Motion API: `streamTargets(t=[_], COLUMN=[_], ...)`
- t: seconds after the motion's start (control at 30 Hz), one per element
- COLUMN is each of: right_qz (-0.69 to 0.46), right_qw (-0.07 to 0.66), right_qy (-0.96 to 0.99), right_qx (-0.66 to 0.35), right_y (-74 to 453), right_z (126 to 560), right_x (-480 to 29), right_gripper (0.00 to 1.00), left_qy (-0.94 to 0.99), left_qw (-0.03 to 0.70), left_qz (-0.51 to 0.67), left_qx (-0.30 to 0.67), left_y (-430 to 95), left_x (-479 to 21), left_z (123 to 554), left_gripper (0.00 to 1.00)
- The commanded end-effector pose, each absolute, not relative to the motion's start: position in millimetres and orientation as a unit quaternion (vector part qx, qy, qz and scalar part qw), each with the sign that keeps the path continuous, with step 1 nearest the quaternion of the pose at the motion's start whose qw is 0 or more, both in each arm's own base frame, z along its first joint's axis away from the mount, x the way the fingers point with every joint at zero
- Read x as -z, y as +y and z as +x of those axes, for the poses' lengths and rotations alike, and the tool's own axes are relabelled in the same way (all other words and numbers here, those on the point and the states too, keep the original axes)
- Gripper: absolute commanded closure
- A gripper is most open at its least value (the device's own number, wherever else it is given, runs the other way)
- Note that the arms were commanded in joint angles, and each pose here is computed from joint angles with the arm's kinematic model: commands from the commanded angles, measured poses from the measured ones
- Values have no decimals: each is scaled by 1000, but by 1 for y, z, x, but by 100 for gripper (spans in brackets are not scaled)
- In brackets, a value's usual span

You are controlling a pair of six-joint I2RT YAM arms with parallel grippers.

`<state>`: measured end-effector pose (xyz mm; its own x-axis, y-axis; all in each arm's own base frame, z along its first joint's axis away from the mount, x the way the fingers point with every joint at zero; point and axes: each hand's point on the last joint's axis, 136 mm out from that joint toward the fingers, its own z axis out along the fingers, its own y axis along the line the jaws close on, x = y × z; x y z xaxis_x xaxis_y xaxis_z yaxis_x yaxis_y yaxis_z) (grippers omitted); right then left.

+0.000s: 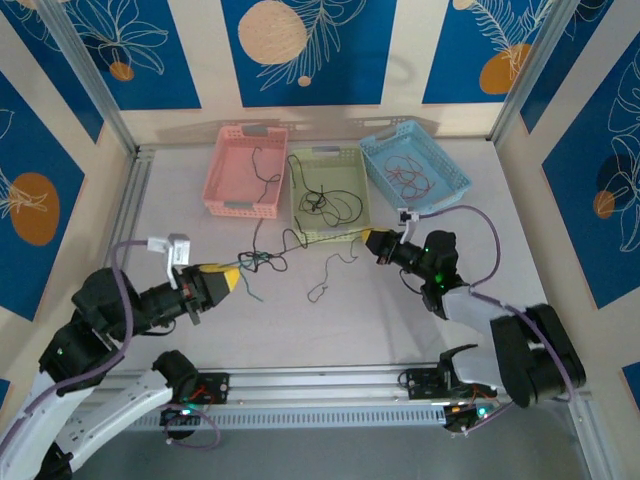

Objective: Untangle the cables

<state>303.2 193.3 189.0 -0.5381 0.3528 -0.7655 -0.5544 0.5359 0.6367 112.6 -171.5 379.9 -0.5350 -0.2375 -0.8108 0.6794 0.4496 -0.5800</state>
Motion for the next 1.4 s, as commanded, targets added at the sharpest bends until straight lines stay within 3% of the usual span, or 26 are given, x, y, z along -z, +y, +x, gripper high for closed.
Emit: streamTargets(t=[0.0, 0.2, 0.43, 0.73, 1.0, 1.37], right_qz=[-123, -225, -212, -86, 61, 77], right_qw=[493, 523, 546, 637, 700, 727], right_qy=[733, 672, 659, 661, 631, 609], right_qx=[-452, -474, -473, -388, -328, -309], right_y=[210, 239, 233, 166, 70, 48], right_z=[285, 234, 226, 252, 245, 216], right_x=[-210, -271, -300, -336, -358, -371], right_gripper=[100, 100, 100, 100, 100, 100], left_qy=[654, 691, 717, 717, 762, 835], left_qw=[508, 475, 426, 378, 378, 378], left_qz=[174, 181, 210, 254, 247, 217], left_qx=[533, 513, 509, 528, 464, 337], left_y=[-170, -191, -207, -215, -198, -169], left_x=[-417, -381, -354, -344, -323, -285], left_z=[104, 124, 124, 104, 108, 132], left_gripper=[100, 100, 100, 100, 100, 100])
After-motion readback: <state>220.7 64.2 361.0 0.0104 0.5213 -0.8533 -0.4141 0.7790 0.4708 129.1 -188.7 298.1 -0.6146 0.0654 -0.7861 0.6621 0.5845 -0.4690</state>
